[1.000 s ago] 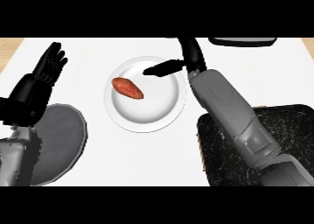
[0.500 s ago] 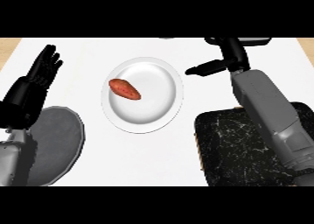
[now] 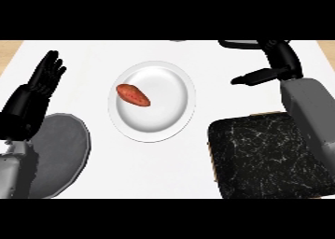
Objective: Pick the sweet potato from the tray and place it in the plate
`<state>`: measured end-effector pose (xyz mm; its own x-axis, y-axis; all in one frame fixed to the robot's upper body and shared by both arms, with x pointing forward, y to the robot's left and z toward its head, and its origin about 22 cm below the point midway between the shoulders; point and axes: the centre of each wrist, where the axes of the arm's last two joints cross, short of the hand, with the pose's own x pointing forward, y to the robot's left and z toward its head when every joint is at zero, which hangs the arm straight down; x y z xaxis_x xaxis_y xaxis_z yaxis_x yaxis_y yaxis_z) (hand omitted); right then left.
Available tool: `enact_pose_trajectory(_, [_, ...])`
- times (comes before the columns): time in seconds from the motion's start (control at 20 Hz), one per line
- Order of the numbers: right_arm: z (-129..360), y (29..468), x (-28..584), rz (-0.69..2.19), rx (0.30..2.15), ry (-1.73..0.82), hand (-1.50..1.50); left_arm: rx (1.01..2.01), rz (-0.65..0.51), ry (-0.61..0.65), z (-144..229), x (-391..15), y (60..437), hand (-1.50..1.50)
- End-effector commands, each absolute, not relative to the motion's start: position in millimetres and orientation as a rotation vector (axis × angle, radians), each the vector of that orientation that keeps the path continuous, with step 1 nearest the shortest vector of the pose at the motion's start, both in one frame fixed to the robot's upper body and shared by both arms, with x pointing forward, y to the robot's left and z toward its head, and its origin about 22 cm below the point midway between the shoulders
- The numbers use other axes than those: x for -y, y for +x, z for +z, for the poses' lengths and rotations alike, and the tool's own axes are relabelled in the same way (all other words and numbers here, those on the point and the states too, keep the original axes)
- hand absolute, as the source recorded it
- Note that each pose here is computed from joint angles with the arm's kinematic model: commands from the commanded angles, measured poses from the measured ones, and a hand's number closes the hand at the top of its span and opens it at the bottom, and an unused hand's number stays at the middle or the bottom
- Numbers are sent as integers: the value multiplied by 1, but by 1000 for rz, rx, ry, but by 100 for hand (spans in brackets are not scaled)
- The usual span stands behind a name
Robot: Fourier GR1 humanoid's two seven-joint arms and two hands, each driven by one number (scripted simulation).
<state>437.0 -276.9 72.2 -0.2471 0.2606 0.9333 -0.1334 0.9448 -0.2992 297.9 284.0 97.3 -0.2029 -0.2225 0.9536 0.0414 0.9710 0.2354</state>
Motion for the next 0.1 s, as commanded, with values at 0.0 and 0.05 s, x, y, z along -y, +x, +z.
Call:
enact_pose_trajectory(0.0, [76,440,282,395,1798,-138,-150,1762,-239,114,95,-280,299,0])
enact_pose_trajectory(0.05, [56,427,301,379,1809,-171,-150,1747,-255,120,105,-275,296,0])
